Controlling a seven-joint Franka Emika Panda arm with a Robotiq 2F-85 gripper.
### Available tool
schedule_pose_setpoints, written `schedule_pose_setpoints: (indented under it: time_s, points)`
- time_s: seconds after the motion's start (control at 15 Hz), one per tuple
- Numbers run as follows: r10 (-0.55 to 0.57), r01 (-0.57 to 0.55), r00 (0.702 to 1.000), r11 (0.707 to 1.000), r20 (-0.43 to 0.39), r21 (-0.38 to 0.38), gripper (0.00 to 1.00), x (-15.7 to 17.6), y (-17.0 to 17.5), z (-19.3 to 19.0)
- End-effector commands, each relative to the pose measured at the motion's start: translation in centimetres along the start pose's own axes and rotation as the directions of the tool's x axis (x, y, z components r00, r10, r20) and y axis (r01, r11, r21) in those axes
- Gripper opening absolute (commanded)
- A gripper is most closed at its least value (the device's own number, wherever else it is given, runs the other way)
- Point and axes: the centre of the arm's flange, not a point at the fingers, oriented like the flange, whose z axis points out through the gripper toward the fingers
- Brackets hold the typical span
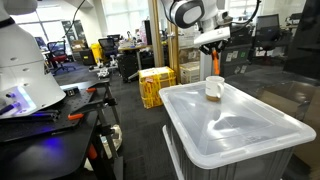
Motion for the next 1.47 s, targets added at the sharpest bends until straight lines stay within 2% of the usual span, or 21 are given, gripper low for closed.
schedule_pose_setpoints:
  time_s: [0.0, 0.53, 0.8, 1.2, 1.4]
  points:
    - [-0.010, 0.008, 0.999, 0.999, -0.045, -0.050, 0.05, -1.6, -1.7, -5.3]
    - [0.106, -0.127, 0.986, 0.978, -0.133, -0.166, 0.05, -5.7, -0.5, -10.3]
    - [0.184, -0.209, 0.972, 0.961, -0.149, -0.179, 0.05, -8.2, 0.8, -11.6]
    - [0.341, -0.372, 0.923, 0.911, -0.181, -0.179, 0.05, -12.4, 3.6, -12.9]
    - [0.439, -0.470, 0.878, 0.865, -0.190, -0.175, 0.05, -14.3, 5.4, -13.9]
